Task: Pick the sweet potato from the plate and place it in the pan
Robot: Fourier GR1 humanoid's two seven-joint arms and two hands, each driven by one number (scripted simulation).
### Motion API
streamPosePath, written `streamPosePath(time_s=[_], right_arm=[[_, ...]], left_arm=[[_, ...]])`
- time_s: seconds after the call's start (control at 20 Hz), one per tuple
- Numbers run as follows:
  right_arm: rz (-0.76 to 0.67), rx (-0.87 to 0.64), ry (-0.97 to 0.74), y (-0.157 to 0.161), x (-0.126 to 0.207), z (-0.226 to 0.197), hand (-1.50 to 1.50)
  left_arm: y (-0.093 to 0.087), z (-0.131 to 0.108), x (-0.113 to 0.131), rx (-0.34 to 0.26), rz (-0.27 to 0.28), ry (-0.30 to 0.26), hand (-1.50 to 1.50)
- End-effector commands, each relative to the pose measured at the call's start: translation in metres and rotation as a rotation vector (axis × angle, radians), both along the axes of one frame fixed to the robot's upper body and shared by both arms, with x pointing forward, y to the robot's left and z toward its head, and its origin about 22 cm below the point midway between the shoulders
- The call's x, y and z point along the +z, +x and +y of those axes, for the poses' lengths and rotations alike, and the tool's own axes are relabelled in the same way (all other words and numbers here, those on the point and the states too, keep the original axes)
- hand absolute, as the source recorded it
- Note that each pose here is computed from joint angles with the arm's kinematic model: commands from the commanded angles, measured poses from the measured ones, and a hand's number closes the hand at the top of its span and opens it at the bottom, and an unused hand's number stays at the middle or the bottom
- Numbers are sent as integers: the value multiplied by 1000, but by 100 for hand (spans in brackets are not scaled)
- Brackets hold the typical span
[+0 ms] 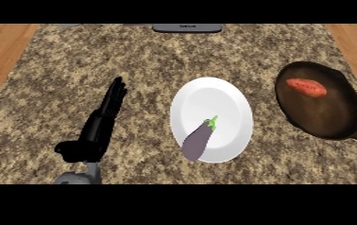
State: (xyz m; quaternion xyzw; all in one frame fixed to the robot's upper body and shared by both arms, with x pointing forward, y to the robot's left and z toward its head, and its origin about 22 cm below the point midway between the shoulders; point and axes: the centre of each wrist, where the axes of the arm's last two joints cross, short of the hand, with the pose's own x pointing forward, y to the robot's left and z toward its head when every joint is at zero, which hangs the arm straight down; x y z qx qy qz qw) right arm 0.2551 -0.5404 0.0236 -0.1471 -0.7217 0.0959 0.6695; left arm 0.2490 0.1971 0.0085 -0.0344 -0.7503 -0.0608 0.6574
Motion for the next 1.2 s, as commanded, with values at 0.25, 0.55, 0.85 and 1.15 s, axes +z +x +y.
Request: streamPosePath(time_s=[0.25,0.55,0.85,1.15], right_arm=[[-103,144,73,-38,-15,-14,-150],[-98,152,39,-41,-11,-17,-150],[-67,125,-29,-42,-21,-11,-150],[-102,128,-88,-36,-6,-17,-150]], left_arm=[[0,20,-5,6,-26,1,0],[7,8,-4,4,0,16,0],[3,1,-8,3,-6,-4,0],[-1,9,-5,7,-2,0,0]])
